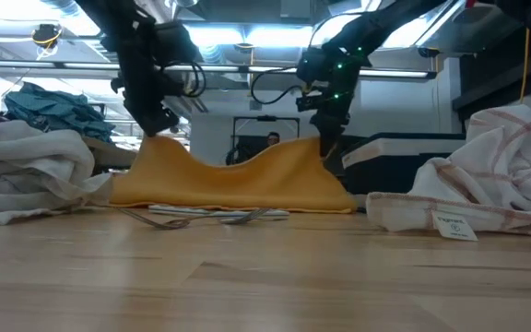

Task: Fold towel
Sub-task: Fold the yellow towel

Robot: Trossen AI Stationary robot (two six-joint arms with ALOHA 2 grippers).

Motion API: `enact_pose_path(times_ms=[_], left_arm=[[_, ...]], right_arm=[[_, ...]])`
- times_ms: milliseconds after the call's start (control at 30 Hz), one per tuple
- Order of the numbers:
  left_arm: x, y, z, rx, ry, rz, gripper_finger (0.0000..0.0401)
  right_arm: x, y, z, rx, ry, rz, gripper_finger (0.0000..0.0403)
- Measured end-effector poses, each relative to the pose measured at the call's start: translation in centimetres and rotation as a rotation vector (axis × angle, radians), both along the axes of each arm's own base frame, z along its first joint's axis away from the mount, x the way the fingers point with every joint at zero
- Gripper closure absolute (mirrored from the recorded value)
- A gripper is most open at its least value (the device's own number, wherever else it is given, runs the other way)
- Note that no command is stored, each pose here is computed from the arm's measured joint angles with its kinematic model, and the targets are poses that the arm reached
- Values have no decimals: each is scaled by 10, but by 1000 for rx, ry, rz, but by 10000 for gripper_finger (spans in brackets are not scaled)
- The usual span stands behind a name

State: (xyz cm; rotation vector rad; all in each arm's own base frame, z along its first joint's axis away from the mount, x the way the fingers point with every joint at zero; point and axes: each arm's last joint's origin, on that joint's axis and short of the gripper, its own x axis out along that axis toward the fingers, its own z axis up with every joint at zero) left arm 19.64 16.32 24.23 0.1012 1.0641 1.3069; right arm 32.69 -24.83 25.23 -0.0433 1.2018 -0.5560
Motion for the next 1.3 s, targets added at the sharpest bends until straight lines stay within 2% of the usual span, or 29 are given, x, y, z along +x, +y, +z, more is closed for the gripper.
enact_pose_path(times_ms=[233, 400, 633, 767, 867, 1033, 1233, 1300], left_arm=[[-1, 13, -11, -7, 2, 61, 379], [-2, 21, -17, -14, 0, 98, 332], [-1, 31, -23, 11, -68, 165, 258], [-2, 33, -24, 17, -105, 201, 239], [-2, 33, -24, 19, -134, 220, 239], [3, 27, -28, -87, -138, 125, 256], [7, 16, -33, -236, -82, -14, 273], [8, 13, -34, -309, -84, -75, 276]], right_arm=[[2, -3, 2, -67, 1, -2, 390], [0, -4, 2, -100, 48, -9, 379], [0, -6, 3, -135, 59, -11, 287], [0, -8, 4, -180, 82, -39, 236], [-1, -7, 4, -178, 88, -39, 214], [-1, 0, 0, -78, 92, 16, 208], [-3, 3, -2, -59, 132, 57, 208], [-3, 5, -3, -15, 128, 92, 208]])
